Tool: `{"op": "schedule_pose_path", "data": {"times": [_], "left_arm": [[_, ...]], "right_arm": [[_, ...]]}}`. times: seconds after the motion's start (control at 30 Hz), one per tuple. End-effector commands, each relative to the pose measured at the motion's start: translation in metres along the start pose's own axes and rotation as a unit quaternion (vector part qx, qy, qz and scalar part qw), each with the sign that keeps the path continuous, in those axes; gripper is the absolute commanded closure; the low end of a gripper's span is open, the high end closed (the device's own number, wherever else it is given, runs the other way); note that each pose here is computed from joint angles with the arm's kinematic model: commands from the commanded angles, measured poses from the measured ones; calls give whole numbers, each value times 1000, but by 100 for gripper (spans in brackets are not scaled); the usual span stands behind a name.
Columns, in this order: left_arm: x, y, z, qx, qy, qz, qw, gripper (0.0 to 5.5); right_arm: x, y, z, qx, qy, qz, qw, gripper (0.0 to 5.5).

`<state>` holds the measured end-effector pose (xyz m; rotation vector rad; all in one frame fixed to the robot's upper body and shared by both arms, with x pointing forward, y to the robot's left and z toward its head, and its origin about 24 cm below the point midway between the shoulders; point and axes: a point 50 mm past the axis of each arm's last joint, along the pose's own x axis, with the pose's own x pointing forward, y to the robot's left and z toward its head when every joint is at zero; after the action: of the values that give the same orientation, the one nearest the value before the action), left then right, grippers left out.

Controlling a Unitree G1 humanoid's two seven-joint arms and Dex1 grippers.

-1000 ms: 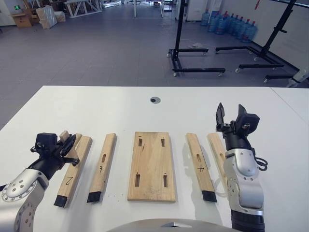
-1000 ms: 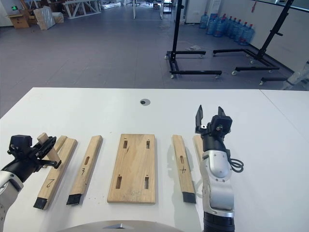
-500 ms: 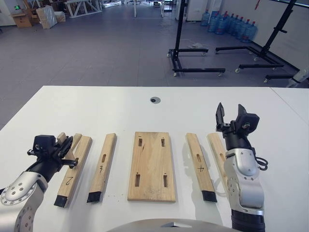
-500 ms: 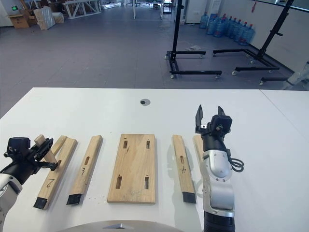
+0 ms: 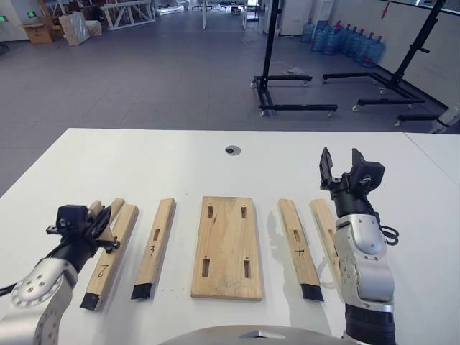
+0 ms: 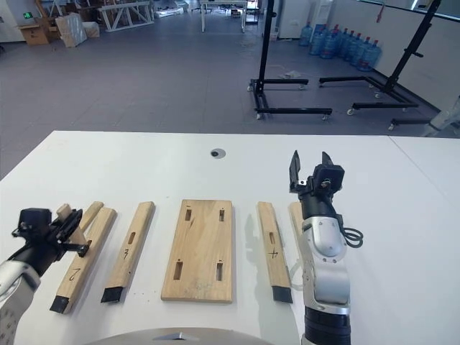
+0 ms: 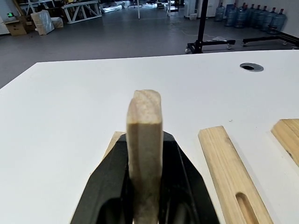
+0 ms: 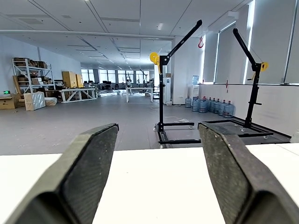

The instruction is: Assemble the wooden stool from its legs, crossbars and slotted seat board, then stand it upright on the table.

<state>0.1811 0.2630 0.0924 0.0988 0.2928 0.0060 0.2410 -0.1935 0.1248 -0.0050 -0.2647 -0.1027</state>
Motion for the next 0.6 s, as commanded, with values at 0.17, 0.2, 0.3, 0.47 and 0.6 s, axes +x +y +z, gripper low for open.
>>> {"op": "schedule_pose_path", "data": {"times": [0.17, 0.2, 0.3, 0.47, 0.6], "left_arm": [[44, -5, -25, -41, 94, -8, 995, 511], [44, -3, -29, -44, 101, -7, 994, 511], [43, 2, -42, -35, 126, -8, 991, 511], [48, 7, -51, -7, 102, -26, 994, 511], [39, 7, -71, -34, 49, -37, 998, 511]], "right_arm": [[9, 5, 1, 15, 3, 22, 1000, 236], [10, 5, 2, 16, 3, 22, 1000, 236], [12, 5, 2, 18, 1, 23, 1000, 236], [15, 8, 2, 19, -2, 28, 999, 236], [17, 9, 2, 17, -4, 33, 999, 236]]}}
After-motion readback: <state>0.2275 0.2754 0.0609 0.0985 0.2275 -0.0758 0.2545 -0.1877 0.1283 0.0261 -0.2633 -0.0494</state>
